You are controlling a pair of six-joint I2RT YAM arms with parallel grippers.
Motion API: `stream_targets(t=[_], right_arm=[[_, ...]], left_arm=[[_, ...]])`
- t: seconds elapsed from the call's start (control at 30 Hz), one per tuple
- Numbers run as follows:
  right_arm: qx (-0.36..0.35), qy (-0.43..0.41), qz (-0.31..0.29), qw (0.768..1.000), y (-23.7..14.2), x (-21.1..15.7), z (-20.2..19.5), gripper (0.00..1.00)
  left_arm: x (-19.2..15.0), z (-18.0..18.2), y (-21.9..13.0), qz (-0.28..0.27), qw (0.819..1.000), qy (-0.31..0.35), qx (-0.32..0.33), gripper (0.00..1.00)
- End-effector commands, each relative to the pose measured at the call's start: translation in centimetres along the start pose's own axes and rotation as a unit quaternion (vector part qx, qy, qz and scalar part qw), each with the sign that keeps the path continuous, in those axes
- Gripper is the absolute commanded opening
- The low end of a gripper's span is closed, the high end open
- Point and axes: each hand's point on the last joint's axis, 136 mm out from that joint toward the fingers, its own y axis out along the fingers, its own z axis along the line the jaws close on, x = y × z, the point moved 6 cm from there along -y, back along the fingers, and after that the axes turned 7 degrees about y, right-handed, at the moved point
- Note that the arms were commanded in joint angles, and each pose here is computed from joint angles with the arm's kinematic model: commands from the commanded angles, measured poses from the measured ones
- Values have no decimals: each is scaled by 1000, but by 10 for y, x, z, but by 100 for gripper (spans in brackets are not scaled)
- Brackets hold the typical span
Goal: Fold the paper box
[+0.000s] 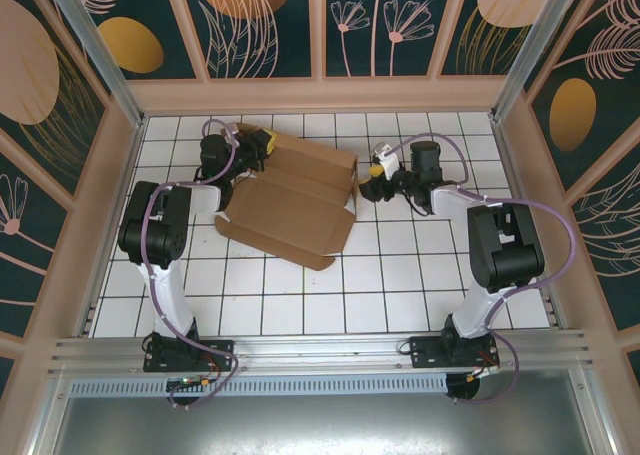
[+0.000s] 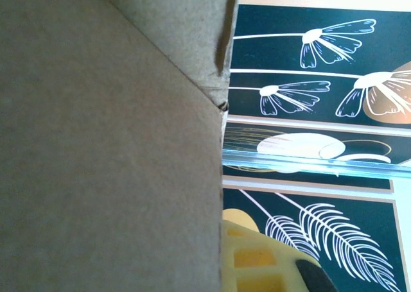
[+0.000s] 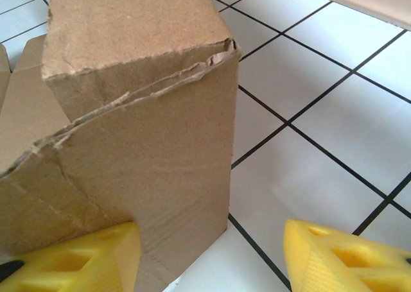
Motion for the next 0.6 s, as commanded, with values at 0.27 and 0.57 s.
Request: stream_targets(t=[0.27,0.57], right_arm=[[-14,105,76,991,10,22,-27,59],[-20,195,91,976,11,40,-50,58]], left_arm=[[20,-17,19,-12,999,13,50,0],[23,-11,25,-2,996,18,87,0]])
